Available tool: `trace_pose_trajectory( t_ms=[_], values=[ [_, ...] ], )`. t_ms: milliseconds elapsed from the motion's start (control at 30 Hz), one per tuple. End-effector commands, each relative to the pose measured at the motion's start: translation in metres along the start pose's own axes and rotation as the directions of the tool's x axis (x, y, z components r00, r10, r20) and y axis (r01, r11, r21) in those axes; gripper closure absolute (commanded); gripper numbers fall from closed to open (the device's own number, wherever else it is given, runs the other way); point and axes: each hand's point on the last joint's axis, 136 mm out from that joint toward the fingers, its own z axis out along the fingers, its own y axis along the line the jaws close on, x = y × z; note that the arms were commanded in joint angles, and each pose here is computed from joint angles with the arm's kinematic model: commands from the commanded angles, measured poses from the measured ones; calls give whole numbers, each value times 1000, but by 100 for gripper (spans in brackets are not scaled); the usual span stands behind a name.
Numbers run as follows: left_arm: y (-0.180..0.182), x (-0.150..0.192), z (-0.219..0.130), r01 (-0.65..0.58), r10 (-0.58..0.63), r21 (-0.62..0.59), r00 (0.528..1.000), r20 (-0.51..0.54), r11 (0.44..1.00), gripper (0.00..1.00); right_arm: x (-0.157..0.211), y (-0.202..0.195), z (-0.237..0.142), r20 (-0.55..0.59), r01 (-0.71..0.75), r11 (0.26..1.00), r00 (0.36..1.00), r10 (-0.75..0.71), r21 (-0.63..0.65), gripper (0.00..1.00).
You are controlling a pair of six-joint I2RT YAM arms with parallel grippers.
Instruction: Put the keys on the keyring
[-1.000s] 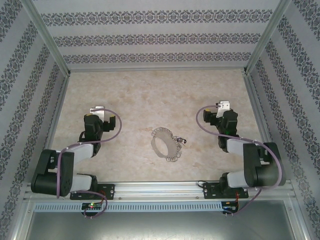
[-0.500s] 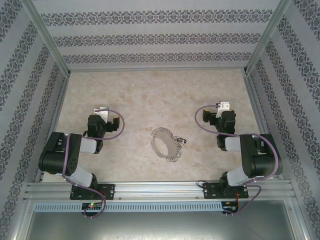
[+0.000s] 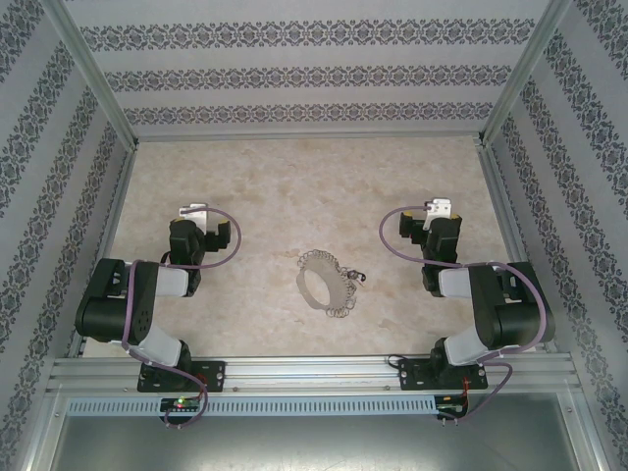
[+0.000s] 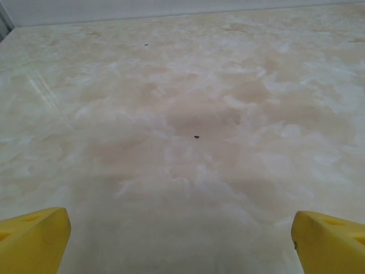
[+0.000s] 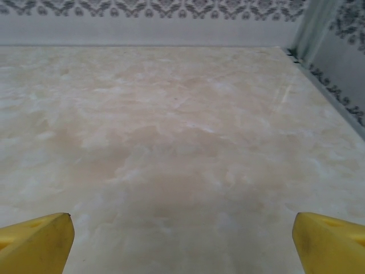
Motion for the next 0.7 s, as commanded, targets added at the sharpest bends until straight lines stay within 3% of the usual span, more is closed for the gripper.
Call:
trace_pose_trajectory(
  t_ms=[0, 667],
  values=[
    [-3, -7, 2, -4, 3, 32, 1000, 21, 999, 0, -10, 14, 1, 31, 15, 996, 999, -12, -93, 2],
    [4, -7, 3, 14, -14, -9, 1000, 17, 1000, 0, -11, 5, 2, 27, -7, 999, 1000, 9, -47, 2]
  ],
)
